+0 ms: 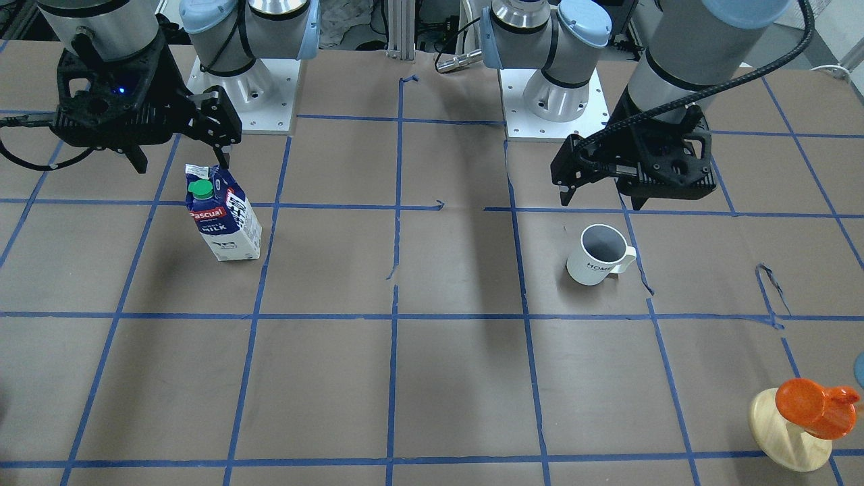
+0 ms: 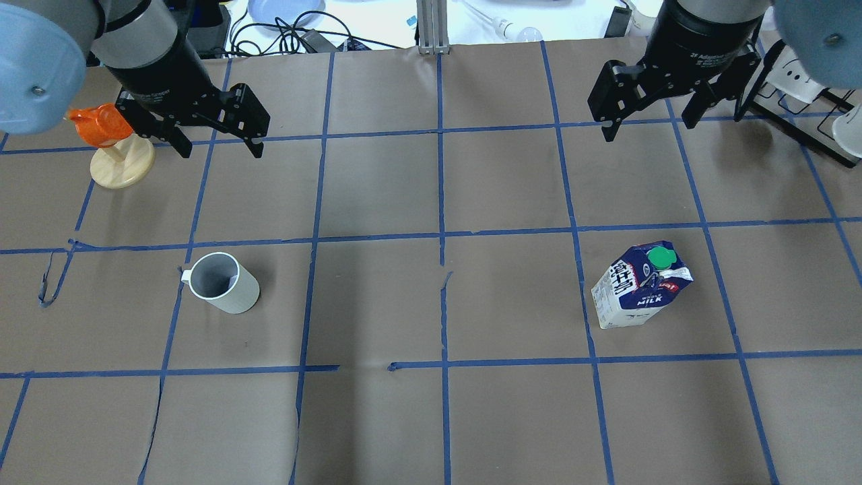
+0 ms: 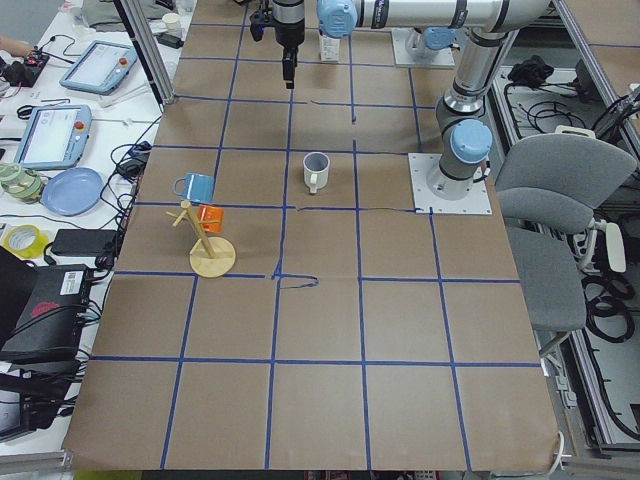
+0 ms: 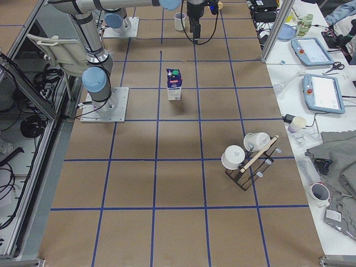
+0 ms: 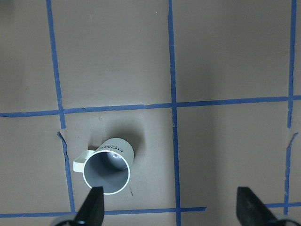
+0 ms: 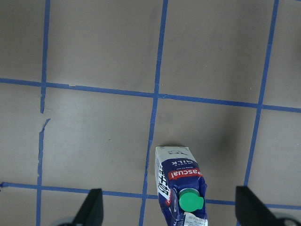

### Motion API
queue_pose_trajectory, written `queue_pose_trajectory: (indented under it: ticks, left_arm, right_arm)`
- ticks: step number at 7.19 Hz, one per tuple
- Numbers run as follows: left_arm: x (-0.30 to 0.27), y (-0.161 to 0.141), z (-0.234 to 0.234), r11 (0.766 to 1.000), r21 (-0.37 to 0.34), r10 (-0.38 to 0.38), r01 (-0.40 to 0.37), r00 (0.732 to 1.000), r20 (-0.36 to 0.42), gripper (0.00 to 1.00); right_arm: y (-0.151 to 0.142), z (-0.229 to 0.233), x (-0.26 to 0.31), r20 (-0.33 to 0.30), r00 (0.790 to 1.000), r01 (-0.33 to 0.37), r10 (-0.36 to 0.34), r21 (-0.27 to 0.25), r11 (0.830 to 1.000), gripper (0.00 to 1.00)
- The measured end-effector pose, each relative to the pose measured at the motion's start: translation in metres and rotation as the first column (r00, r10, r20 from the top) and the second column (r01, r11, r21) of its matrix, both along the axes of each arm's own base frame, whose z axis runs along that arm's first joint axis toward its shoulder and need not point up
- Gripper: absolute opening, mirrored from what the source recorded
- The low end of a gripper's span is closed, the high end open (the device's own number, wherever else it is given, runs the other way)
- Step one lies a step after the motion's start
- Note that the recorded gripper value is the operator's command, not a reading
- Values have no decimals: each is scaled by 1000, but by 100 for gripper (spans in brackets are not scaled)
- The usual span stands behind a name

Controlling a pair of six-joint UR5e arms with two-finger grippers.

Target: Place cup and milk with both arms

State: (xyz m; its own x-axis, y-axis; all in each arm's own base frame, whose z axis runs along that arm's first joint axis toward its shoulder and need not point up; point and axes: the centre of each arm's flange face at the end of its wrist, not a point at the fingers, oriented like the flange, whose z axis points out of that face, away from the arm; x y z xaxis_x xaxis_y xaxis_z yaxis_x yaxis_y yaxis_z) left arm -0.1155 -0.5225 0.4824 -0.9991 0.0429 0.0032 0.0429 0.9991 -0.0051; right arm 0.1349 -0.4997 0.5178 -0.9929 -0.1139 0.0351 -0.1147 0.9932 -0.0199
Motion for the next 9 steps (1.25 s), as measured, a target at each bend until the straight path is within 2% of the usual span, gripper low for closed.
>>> queue_pose_trajectory:
  ticks: [9]
  left_arm:
    - [4, 8, 3, 1000, 19, 0, 0, 1000, 1, 100]
  right_arm:
    - [0, -2, 0, 0, 1000, -1, 1, 5, 1000, 100]
